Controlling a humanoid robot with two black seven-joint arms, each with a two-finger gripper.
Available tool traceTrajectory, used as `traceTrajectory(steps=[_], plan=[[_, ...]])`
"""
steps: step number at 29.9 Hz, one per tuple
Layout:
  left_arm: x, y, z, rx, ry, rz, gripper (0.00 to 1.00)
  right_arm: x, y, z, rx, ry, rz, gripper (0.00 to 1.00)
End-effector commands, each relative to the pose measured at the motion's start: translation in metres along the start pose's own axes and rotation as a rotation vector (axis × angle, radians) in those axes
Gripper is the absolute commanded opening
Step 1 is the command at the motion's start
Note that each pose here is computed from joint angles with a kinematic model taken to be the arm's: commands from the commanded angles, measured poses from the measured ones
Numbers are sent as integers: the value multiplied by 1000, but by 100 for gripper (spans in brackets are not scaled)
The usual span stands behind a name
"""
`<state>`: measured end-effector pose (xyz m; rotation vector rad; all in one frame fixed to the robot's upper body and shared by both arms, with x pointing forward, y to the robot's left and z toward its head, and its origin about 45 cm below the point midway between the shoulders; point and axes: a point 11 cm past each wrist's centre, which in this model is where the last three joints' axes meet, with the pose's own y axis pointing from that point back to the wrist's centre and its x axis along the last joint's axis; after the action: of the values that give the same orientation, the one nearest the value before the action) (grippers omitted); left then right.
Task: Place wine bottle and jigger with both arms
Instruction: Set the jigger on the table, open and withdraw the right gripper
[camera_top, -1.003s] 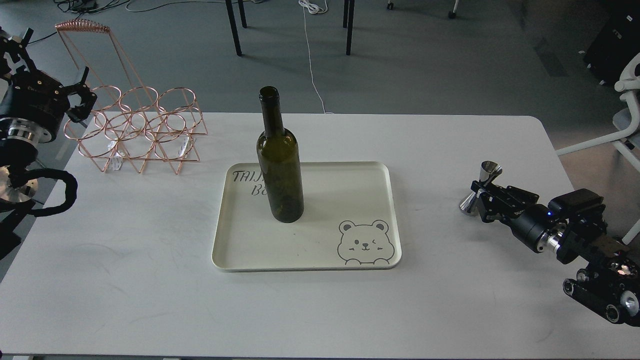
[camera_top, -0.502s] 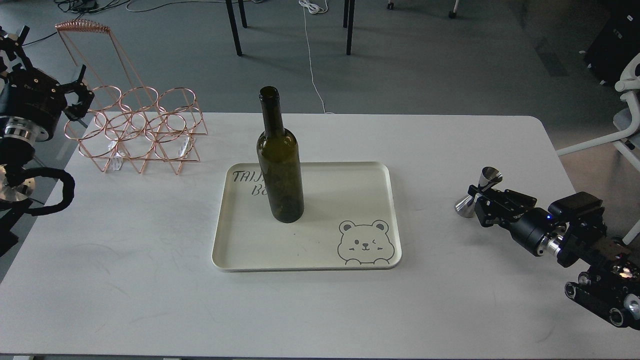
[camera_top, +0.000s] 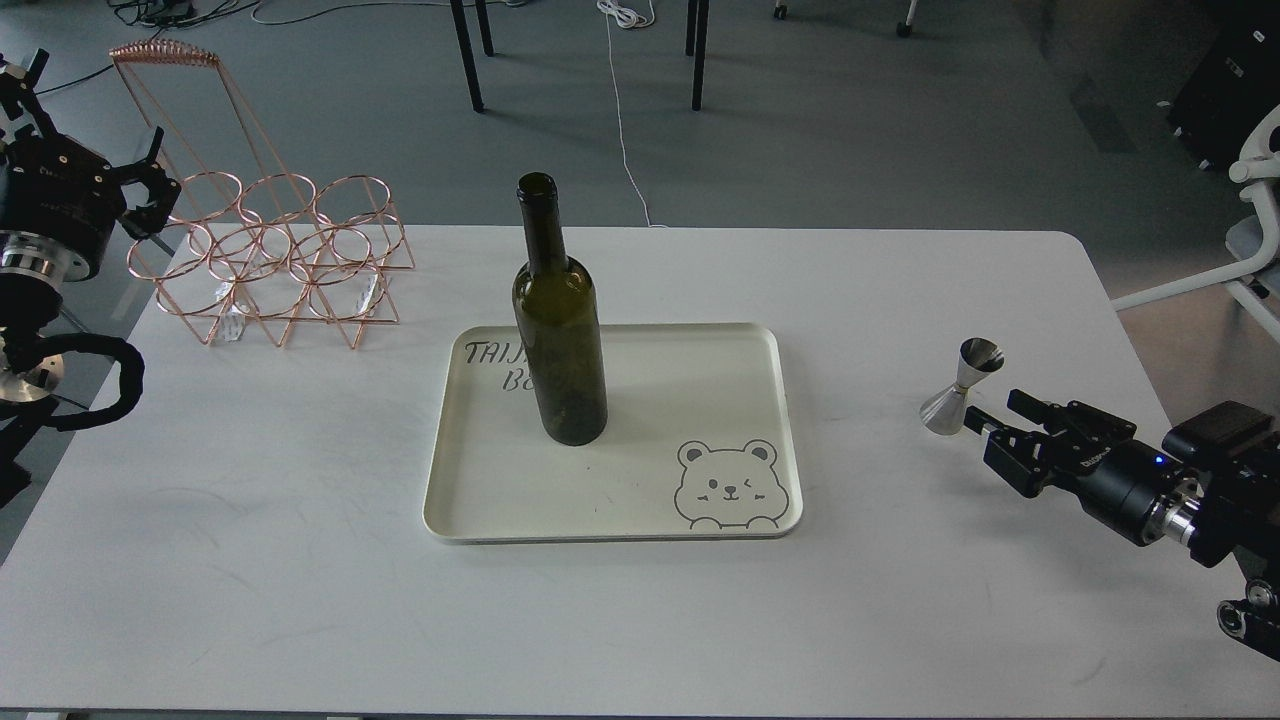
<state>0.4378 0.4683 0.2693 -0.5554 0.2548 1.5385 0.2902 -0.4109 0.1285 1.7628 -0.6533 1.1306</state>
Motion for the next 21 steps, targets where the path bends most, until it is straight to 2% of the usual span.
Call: traceTrajectory(steps=[1,3,8,10,12,16,21], plan=[[1,0,2,-3,-2,1,98,-2,26,0,2,-6,-35,72],[1,0,2,-1,-4,1,98,6,35,-4,19,-11,-30,74],[1,0,1,1,-2,-1,98,56,44,-13,55,13,52,78],[1,0,2,0,-3,-1,98,78,41,-19,80,33,93,84],[2,0,4,-2,-7,1,98,101,34,-22,96,61,141,86],[6,2,11,-7,-21,5,98,158,19,-26,103,54,284,96],[9,3,18,-9,-33,3,98,213,-22,-47,156,-65,458,97]])
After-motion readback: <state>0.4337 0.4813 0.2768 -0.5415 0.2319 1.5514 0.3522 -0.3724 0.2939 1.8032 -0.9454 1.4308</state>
